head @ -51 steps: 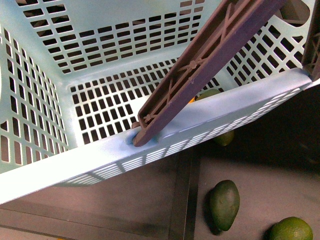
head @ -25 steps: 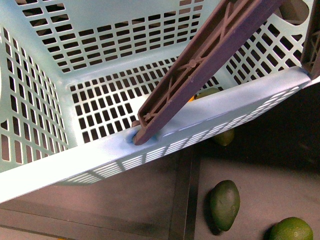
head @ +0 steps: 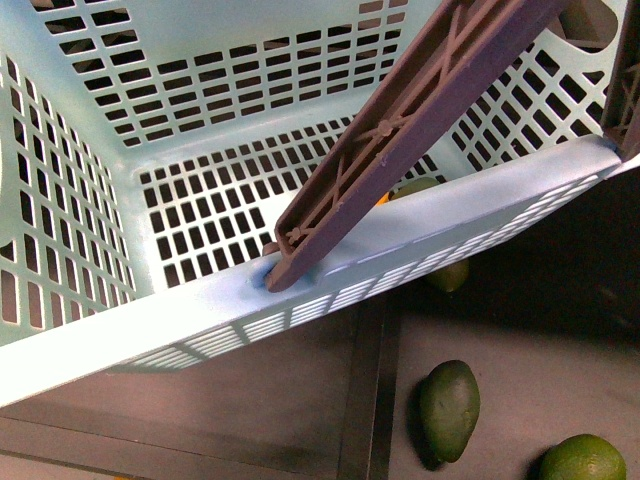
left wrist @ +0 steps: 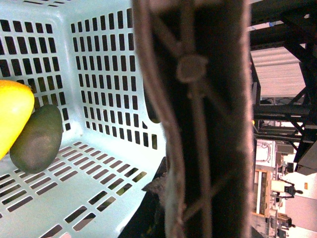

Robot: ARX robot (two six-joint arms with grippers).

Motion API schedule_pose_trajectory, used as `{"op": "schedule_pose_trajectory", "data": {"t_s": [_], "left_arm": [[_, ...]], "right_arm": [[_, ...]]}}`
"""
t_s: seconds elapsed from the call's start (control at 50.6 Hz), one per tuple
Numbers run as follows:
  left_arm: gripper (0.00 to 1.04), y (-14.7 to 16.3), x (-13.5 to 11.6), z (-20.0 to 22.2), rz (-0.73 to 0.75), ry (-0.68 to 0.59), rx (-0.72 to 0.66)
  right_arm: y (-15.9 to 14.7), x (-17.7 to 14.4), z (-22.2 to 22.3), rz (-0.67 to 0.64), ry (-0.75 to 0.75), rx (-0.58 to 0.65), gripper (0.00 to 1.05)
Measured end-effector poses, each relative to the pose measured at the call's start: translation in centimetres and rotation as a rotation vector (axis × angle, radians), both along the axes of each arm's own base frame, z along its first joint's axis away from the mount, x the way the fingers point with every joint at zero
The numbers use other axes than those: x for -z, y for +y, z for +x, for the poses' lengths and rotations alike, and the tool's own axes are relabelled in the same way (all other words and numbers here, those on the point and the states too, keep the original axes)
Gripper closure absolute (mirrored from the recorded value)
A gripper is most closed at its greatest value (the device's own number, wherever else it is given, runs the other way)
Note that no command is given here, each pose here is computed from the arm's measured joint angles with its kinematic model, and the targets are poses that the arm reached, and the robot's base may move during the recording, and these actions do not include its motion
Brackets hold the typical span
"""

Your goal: Pick mango and avocado into basket

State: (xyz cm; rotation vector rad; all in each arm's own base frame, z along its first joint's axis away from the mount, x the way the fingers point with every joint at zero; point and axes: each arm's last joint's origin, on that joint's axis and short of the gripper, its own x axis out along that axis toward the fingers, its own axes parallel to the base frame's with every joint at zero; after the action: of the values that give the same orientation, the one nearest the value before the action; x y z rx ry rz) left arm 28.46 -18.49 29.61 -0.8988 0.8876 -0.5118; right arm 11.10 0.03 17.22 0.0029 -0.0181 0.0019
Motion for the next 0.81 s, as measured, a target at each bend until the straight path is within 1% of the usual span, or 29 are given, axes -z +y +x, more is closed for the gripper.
{"op": "schedule_pose_trajectory", "data": {"t_s": [0.197, 0.257, 0.494, 0.533, 0.573, 0.592, 0.671, 0.81], "left_arm": [[1.0, 0.0, 0.0, 0.0, 0.0, 0.0, 0.0], [1.0, 0.0, 0.0, 0.0, 0.0, 0.0, 0.001], [1.0, 0.0, 0.0, 0.0, -0.001, 0.001, 0.0], [1.0, 0.0, 0.0, 0.0, 0.0, 0.0, -0.001], [1.0, 0.0, 0.0, 0.0, 0.001, -0.001, 0.001], [1.0, 0.0, 0.0, 0.0, 0.002, -0.002, 0.0], [1.0, 0.0, 0.0, 0.0, 0.0, 0.0, 0.0], [1.0, 0.0, 0.0, 0.0, 0.0, 0.0, 0.0]], "right_arm": [[0.0, 0.0, -0.4, 0.0, 0.001, 0.0, 1.03], [0.0, 0.5, -0.9, 0.0, 0.034, -0.002, 1.03], [0.0, 0.3, -1.4, 0.0, 0.006, 0.0, 1.03], [0.0, 0.3, -1.4, 0.0, 0.006, 0.001, 0.96], [0.0, 0.3, -1.4, 0.0, 0.006, 0.001, 0.87], [0.0, 0.3, -1.4, 0.0, 0.006, 0.001, 0.86], [0.0, 0.3, -1.4, 0.0, 0.006, 0.001, 0.68], [0.0, 0.3, -1.4, 0.0, 0.006, 0.001, 0.51]]}}
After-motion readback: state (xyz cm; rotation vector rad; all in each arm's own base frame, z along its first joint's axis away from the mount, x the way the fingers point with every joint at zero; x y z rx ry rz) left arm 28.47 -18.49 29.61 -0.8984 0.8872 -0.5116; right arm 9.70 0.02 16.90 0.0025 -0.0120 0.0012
